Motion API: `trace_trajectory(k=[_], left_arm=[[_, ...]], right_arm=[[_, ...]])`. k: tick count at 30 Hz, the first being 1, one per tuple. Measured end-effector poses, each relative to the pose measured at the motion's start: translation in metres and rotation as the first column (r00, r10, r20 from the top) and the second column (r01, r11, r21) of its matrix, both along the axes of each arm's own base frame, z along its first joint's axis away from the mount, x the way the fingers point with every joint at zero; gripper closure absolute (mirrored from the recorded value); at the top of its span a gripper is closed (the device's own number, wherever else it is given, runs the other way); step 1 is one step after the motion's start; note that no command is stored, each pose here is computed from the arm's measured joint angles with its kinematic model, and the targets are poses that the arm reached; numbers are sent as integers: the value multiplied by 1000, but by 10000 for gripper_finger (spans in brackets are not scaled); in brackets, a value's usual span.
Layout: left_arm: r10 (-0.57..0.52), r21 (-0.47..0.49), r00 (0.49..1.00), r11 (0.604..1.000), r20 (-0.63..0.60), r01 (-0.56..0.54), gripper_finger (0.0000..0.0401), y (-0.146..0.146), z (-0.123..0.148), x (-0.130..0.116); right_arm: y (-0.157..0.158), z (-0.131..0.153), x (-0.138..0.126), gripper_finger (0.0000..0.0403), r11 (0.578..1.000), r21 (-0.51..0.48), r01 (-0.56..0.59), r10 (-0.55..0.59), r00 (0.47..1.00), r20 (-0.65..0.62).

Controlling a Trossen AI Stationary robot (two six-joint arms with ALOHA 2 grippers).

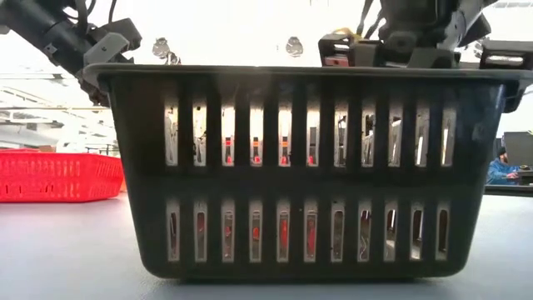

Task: Stack baskets on shelf by color
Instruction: Stack the right black basket on top of the black basket on the shelf

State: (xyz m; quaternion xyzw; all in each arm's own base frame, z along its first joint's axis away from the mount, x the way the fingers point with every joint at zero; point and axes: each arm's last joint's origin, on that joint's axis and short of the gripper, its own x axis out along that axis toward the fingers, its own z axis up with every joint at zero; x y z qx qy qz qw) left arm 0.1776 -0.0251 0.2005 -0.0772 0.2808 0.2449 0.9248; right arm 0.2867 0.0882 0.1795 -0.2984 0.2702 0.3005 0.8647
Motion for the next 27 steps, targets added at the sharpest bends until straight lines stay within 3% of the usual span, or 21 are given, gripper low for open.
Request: trace_trajectory(k=[10, 15, 22, 27], left_arm=[[-73, 53, 994, 996, 79, 69, 169, -2, 9, 9], [-194, -15, 968, 980, 156, 199, 169, -13, 14, 14], [-371, -11, 904, 924, 211, 382, 169, -55, 4, 27], [-507, 21, 814, 852, 282, 523, 169, -93, -1, 28]], right_arm=[[12, 20, 8, 310, 969, 203, 138, -133, 990, -34], [25, 31, 10, 309, 904, 360, 231, -207, 973, -104], [67, 35, 2, 310, 821, 495, 284, -271, 957, -100], [106, 29, 0, 310, 758, 567, 322, -352, 934, -59]])
